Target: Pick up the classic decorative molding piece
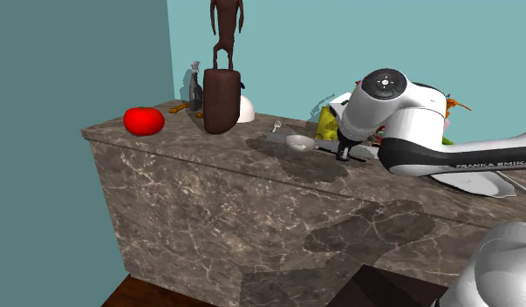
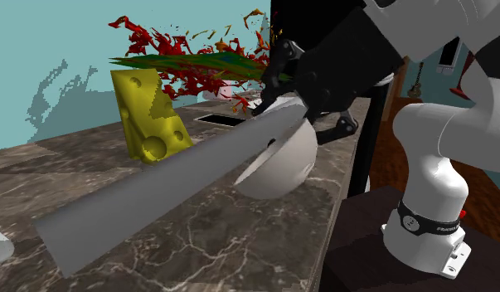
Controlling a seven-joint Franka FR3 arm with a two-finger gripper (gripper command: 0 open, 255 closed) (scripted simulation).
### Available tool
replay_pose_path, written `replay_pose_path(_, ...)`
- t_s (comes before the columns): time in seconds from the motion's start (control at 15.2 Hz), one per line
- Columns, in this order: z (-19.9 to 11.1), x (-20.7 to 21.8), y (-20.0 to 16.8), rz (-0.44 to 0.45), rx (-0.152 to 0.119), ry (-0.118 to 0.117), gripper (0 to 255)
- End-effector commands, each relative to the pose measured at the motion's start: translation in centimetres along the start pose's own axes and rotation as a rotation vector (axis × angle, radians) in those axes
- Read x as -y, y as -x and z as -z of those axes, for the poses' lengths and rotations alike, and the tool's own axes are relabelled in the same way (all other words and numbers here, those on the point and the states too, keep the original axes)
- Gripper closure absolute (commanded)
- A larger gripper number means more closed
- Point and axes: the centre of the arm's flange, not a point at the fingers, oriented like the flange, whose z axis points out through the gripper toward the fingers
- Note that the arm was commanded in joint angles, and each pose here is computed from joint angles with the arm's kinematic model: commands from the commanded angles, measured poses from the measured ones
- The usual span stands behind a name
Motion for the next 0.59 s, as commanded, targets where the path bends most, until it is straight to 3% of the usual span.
replay_pose_path(0.0, 0.9, -0.8, 0.1, -0.001, -0.001, 0.001, 255)
replay_pose_path(0.53, 3.1, -3.2, 0.0, -0.001, -0.001, 0.001, 255)
